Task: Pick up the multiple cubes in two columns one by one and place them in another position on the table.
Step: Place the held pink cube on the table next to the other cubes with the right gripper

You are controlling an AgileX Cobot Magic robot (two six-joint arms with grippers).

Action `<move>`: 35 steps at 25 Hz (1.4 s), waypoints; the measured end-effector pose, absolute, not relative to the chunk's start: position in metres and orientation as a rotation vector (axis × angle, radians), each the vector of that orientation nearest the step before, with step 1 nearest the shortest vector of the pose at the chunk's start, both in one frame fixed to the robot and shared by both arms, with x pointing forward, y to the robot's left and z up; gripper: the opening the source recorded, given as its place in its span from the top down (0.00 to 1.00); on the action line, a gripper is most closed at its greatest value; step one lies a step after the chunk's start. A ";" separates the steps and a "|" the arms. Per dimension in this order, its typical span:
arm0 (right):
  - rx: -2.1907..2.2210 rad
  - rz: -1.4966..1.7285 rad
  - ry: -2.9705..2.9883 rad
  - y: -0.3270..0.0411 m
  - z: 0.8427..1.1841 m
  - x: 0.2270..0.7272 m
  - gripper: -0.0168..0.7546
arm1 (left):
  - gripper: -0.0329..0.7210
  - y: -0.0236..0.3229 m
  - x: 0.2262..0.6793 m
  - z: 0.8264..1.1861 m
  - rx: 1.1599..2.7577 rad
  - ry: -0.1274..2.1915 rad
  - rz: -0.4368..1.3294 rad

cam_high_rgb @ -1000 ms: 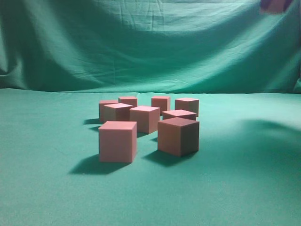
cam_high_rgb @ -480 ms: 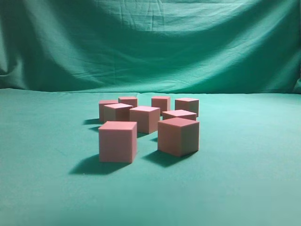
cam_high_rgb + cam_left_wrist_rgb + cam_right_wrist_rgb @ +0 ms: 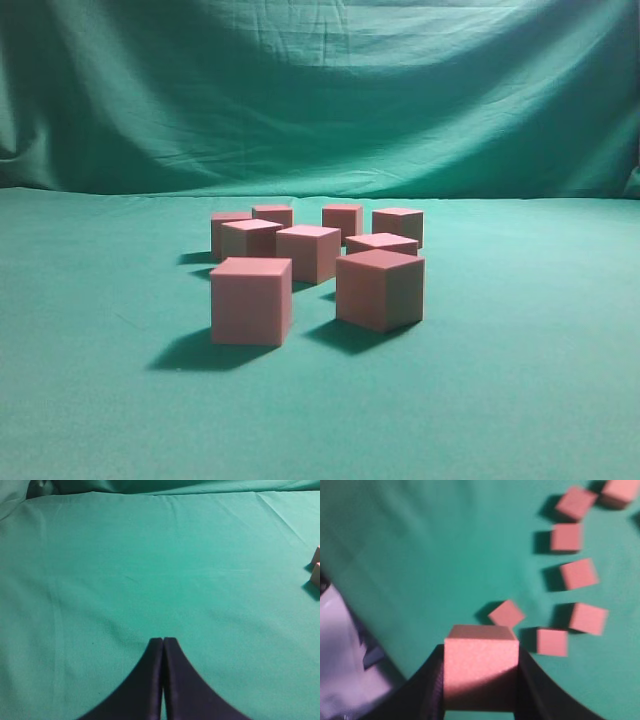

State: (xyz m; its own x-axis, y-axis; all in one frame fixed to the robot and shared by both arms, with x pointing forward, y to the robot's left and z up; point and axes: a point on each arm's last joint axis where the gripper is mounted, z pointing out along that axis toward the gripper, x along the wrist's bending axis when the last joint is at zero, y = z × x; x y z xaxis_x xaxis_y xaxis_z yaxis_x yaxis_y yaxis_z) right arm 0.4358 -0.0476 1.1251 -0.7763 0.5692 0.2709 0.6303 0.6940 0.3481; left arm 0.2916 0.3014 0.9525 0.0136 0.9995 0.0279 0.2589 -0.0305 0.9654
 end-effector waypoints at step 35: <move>-1.194 -0.276 -3.159 0.064 0.974 0.410 0.64 | 0.96 0.301 0.292 0.953 1.427 1.378 1.088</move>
State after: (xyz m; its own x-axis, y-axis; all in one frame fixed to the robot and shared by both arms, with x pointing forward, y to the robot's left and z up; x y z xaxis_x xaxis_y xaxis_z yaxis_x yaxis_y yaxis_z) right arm 0.4098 0.0643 0.9737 -0.7253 0.6667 -0.1715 0.6269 0.7426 0.2356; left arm 0.2916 0.3014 0.9525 0.0136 0.9995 0.0279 0.2589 -0.0305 0.9654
